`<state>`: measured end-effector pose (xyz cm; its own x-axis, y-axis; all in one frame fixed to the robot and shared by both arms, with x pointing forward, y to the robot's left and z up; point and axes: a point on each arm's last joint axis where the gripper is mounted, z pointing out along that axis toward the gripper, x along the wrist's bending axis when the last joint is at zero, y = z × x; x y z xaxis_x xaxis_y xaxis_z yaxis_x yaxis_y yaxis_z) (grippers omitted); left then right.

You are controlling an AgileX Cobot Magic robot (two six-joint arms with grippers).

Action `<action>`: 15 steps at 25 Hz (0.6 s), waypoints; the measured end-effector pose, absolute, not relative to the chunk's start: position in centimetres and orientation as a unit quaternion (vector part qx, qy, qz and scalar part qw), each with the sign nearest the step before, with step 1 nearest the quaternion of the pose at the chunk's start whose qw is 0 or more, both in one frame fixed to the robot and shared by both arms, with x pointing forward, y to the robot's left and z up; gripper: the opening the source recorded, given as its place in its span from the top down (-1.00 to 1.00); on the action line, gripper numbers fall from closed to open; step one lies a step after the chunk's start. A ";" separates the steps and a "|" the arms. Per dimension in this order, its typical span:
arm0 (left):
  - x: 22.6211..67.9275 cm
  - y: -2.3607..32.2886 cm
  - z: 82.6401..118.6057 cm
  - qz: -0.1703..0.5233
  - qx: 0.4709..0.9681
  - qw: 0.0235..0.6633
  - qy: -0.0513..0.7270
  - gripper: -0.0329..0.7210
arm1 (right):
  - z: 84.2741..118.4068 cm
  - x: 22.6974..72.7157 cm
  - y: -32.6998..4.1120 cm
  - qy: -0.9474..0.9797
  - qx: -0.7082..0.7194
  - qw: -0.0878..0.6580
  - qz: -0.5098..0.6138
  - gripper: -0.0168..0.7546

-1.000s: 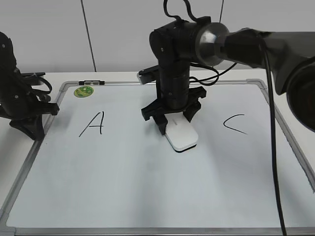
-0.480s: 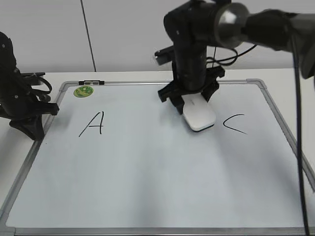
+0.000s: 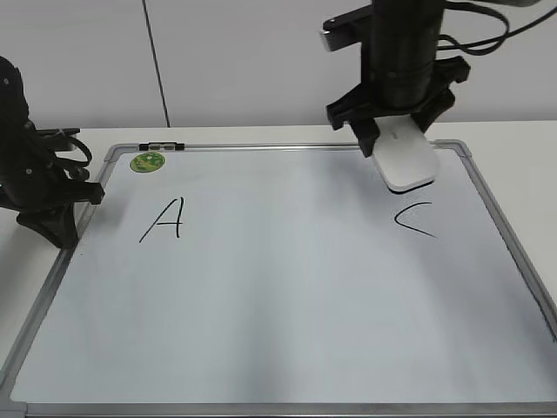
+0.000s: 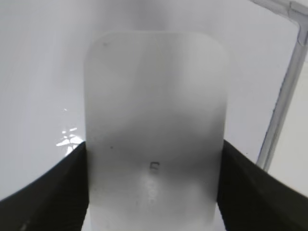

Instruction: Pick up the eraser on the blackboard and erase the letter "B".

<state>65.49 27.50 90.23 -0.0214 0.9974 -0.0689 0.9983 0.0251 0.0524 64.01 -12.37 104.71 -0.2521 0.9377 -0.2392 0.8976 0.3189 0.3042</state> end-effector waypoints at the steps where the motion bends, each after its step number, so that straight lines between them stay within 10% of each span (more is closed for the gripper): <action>1: 65.5 27.5 90.2 -0.005 0.698 0.043 0.715 0.86 | 104.9 63.6 -13.3 0.785 0.588 0.190 0.052 -0.42; 15: 65.5 27.5 90.2 -0.005 0.699 0.043 0.714 0.86 | 102.0 58.8 -25.0 0.730 0.675 0.093 0.058 -0.42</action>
